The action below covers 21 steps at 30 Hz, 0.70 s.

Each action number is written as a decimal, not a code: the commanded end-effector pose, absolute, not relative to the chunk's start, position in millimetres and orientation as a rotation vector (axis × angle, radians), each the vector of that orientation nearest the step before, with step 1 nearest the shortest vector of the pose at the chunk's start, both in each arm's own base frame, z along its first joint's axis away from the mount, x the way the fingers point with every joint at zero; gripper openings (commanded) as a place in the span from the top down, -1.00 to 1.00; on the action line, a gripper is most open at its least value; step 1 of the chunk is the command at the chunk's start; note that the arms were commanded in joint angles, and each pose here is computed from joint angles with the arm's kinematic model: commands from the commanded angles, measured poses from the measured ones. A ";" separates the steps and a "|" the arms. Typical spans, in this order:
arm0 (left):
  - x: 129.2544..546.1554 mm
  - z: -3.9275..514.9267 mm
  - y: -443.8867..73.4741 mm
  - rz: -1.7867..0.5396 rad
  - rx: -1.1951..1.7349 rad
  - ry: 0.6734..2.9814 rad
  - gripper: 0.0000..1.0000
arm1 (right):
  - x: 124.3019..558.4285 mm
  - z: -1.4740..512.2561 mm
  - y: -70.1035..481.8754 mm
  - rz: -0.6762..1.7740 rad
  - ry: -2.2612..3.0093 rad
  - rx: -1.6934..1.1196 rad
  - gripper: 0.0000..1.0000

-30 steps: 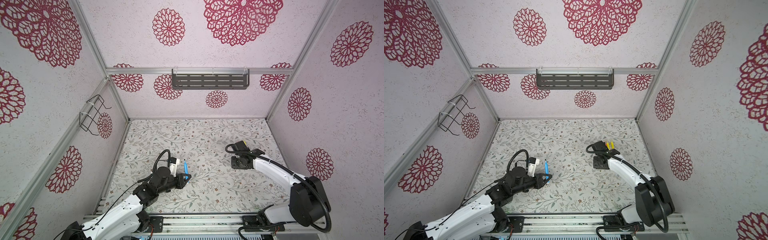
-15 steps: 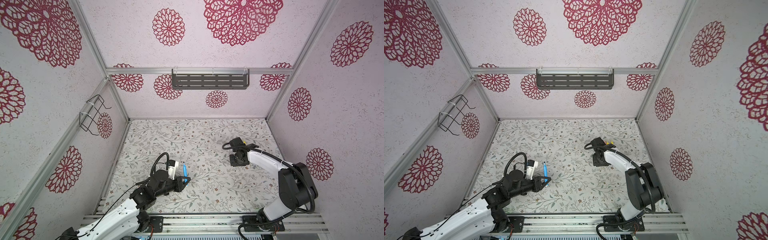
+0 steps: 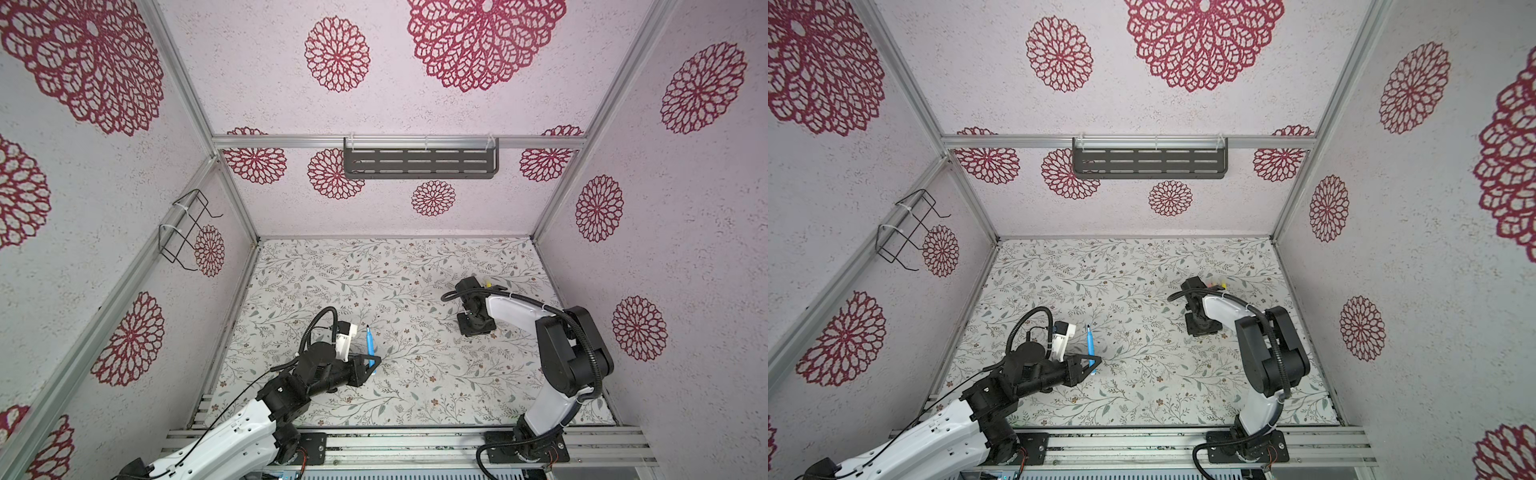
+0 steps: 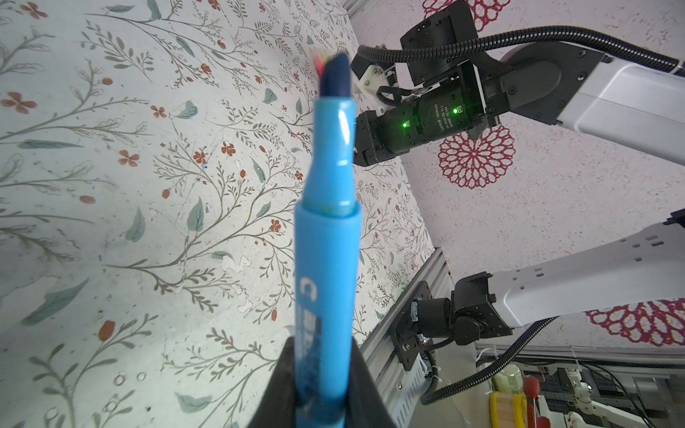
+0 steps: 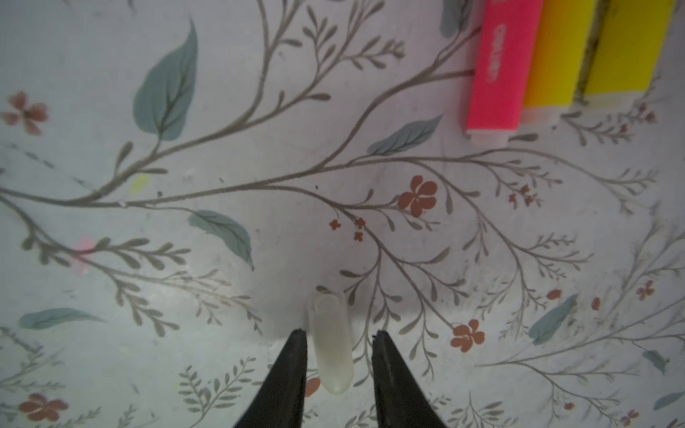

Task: Insert the pens into the pen caps
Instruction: 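Lower the right gripper and close it on the clear pen cap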

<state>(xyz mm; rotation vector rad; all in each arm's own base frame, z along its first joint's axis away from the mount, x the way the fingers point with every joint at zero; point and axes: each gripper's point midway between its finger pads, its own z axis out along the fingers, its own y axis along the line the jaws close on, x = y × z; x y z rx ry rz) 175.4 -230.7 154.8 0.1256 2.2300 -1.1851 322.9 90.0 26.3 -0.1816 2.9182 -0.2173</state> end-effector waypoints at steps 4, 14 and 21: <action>174.5 153.6 -229.8 -1.167 0.123 2.238 1.00 | 327.2 23.9 97.1 -0.150 2.918 -0.185 0.48; 178.7 158.5 -235.7 -1.159 0.146 2.243 1.00 | 316.0 10.8 98.5 -0.121 2.949 -0.182 0.61; 180.9 164.4 -239.3 -1.162 0.157 2.237 1.00 | 312.7 4.3 100.1 -0.106 2.971 -0.190 0.59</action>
